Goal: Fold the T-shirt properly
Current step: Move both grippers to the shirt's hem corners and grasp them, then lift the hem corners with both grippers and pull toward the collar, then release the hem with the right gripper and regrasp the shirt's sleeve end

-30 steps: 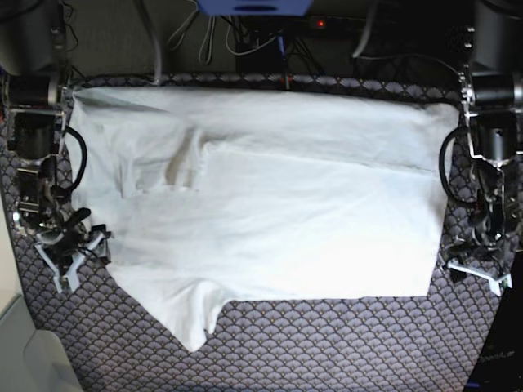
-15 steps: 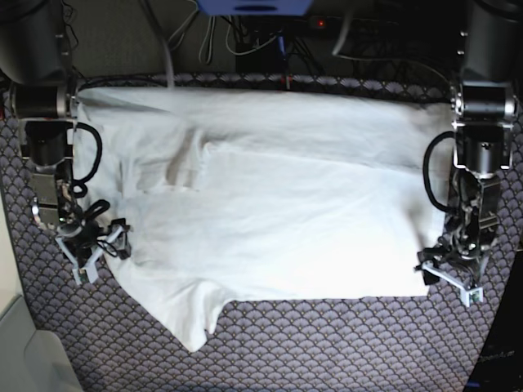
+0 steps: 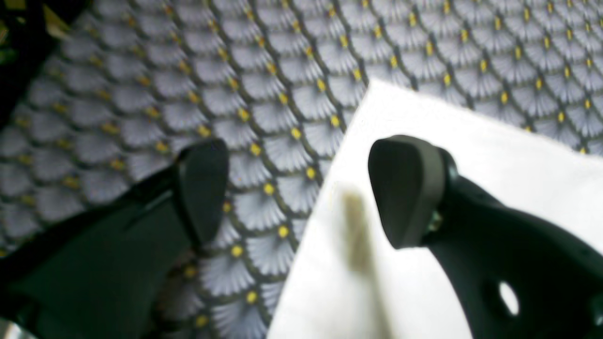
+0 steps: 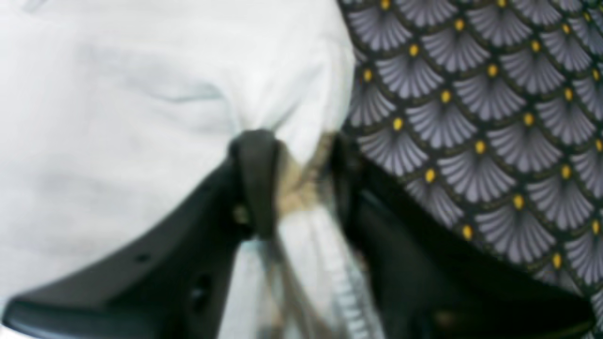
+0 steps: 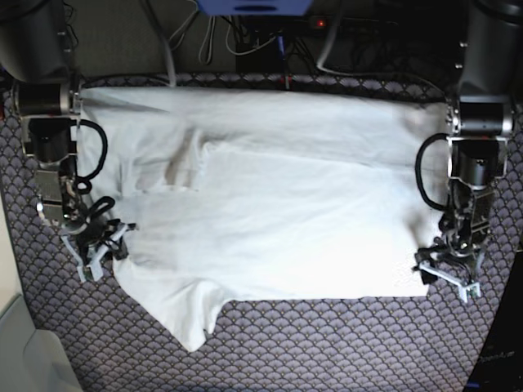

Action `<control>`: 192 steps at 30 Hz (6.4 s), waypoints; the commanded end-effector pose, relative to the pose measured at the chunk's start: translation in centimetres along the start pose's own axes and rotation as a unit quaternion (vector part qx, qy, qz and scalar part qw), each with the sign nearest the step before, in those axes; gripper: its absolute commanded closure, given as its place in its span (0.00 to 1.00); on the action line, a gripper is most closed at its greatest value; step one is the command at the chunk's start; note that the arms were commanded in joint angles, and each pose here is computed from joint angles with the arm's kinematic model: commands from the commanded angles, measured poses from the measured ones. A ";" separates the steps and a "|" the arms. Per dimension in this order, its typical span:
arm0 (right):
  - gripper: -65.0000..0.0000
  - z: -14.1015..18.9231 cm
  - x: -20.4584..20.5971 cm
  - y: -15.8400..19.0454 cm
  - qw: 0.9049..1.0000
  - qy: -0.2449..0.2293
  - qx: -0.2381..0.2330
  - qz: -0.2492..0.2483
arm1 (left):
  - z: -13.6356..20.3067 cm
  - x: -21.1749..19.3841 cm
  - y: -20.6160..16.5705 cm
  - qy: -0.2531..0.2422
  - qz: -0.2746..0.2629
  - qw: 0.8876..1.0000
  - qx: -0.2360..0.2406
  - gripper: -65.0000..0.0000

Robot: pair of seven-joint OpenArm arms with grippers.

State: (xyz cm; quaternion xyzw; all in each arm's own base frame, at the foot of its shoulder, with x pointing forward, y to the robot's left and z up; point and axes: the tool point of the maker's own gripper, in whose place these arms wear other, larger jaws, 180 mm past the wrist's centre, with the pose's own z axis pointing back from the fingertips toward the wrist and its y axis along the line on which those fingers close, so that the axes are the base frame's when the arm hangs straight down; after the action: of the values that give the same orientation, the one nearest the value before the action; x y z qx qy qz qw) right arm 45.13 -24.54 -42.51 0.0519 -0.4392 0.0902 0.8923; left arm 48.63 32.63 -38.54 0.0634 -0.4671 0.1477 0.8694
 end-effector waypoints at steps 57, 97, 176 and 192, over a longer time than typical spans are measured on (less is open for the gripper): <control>0.96 0.4 0.8 -1.5 1.000 0.003 -0.014 0.012 | -0.8 -2.9 -4.5 -0.024 -0.032 0.999 -0.016 1.00; 1.00 5.5 3.7 3.1 0.988 -0.100 0.016 0.115 | 5.3 3.3 -3.5 -0.065 0.021 0.996 -0.054 0.99; 0.60 20.2 -11.6 4.8 0.994 -0.013 -0.008 0.109 | 13.2 -10.4 4.6 0.135 0.006 0.991 0.002 0.56; 0.58 23.7 -4.4 0.3 0.981 -0.092 -0.094 0.143 | 13.1 -10.2 4.5 0.133 0.006 0.991 0.001 0.56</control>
State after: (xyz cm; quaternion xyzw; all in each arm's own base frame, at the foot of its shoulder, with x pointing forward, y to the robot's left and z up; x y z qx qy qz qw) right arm 23.59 -28.76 -32.79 -0.0841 -0.5121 0.1646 0.8388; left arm 30.61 30.91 -41.08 0.0328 -0.3294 0.1662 0.9289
